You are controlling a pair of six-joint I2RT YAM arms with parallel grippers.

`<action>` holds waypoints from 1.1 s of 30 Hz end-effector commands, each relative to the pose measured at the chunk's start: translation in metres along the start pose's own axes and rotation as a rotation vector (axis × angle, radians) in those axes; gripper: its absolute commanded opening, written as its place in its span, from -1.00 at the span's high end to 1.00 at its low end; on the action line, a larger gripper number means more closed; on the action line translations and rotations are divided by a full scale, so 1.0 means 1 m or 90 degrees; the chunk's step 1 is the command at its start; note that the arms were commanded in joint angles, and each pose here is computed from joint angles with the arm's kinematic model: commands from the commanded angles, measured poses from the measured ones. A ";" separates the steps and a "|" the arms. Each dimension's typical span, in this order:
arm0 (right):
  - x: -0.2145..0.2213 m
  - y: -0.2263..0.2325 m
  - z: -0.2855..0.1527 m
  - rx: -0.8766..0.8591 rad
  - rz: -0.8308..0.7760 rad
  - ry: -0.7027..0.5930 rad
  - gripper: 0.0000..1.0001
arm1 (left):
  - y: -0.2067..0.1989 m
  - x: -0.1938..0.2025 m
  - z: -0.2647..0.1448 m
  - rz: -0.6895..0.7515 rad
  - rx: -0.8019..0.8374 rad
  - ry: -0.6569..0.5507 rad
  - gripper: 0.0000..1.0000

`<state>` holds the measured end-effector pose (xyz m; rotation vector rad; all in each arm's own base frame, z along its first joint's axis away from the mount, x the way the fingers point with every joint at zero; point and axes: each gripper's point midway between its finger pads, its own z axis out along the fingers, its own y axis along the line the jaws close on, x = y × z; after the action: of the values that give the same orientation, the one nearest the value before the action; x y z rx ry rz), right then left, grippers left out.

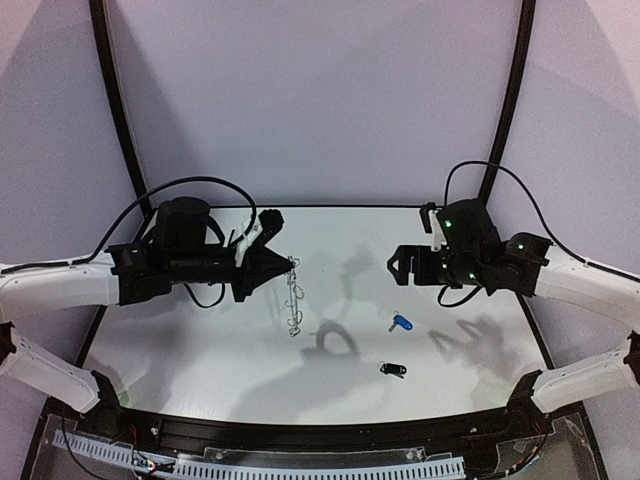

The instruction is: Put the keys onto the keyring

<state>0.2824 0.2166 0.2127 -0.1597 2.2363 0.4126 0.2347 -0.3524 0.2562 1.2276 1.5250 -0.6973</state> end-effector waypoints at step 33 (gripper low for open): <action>0.108 -0.005 0.096 -0.049 -0.070 0.331 -0.71 | 0.009 0.015 -0.013 -0.055 -0.052 0.032 0.98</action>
<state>0.2497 0.2527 0.0620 -0.5497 2.7512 0.4971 0.2395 -0.3337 0.2297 1.1338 1.6921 -0.6575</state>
